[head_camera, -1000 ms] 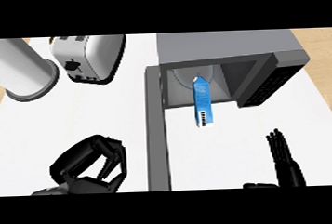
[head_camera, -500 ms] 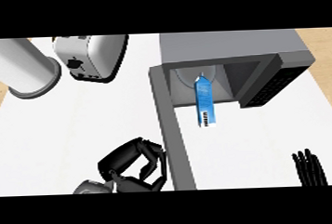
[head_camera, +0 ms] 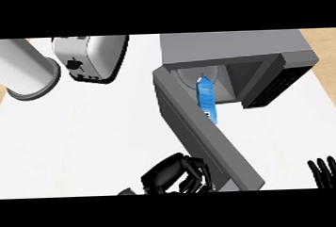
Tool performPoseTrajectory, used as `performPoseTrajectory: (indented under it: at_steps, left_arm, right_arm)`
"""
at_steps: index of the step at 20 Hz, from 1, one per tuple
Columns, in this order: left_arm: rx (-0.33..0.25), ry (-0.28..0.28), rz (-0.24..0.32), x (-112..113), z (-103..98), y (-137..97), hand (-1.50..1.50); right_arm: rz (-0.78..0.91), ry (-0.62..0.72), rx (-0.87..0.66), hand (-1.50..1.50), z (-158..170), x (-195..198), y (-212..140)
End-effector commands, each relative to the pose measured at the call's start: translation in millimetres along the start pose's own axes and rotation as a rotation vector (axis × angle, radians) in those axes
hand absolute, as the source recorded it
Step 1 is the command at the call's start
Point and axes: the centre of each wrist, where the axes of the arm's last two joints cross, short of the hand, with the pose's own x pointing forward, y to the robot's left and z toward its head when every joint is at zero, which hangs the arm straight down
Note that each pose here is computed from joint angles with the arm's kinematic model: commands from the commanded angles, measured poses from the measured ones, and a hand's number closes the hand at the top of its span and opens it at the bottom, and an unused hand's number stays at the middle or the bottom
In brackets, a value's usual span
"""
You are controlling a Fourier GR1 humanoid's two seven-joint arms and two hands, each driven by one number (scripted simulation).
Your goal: Pick up the milk, place it into the microwave and close the microwave
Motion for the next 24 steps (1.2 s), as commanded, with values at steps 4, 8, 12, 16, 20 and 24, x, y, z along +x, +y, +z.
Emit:
performPoseTrajectory:
  at_steps: [4,8,12,16,20,24]
  left_arm:
    - [0.028,-0.004,-0.047,2,-23,-48,1.5]
    - [0.085,-0.002,-0.077,6,-39,-39,1.5]
    - [0.192,-0.043,-0.086,18,-51,-34,1.5]
    - [0.288,-0.05,-0.06,29,-64,-22,1.5]
    - [0.345,-0.066,-0.094,39,-82,-2,1.5]
    - [0.408,-0.082,-0.102,45,-95,10,1.5]
  right_arm:
    - [-0.057,-0.056,0.148,-1.5,-19,47,16]
    - [-0.077,-0.076,0.191,-1.5,-28,61,31]
    - [-0.064,-0.035,0.238,-1.5,-33,74,32]
    - [-0.081,-0.039,0.239,-1.5,-39,79,39]
    - [-0.081,-0.053,0.259,-1.5,-43,96,48]
    - [-0.082,-0.045,0.243,-1.5,-45,104,50]
